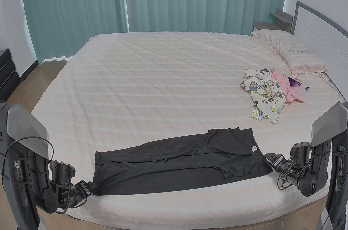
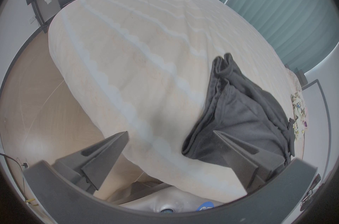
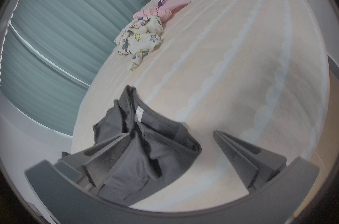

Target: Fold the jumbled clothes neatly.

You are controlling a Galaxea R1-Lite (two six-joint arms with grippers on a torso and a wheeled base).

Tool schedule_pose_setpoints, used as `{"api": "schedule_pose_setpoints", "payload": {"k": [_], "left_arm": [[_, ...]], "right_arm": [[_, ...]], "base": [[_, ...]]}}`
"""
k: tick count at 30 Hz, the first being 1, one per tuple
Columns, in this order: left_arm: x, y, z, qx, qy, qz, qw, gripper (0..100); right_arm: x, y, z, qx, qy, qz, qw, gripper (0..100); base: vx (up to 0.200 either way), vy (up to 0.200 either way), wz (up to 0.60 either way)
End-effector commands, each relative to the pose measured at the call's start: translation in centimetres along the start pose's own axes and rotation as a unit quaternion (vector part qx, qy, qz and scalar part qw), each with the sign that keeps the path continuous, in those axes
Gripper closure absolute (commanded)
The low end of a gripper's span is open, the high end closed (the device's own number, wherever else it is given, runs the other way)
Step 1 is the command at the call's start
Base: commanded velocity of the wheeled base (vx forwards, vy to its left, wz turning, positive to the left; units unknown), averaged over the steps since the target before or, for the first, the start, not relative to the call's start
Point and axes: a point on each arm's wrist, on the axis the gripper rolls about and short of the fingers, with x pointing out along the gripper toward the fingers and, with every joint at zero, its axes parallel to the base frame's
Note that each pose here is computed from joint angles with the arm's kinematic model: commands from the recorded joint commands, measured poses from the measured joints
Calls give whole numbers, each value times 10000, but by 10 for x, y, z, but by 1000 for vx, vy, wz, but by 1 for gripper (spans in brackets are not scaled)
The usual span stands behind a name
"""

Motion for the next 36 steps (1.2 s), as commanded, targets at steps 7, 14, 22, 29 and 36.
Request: {"api": "schedule_pose_setpoints", "payload": {"k": [7,14,22,29,36], "left_arm": [[-52,6,47,-356,-353,-1214,9913,0],[-40,-26,72,-955,-532,-1729,9789,0],[2,-49,70,-1060,-328,-1453,9831,0],[19,-60,58,-878,-241,-1338,9868,0],[34,-69,53,-779,-363,-1161,9895,100]], "right_arm": [[-10,4,37,293,-429,448,9976,0],[-14,20,26,414,-246,740,9961,0],[-11,30,11,545,11,881,9946,0],[-10,30,8,557,56,864,9947,0],[-12,34,7,532,53,946,9941,0]], "base": [[0,0,0],[0,0,0],[0,0,0],[0,0,0],[0,0,0]]}}
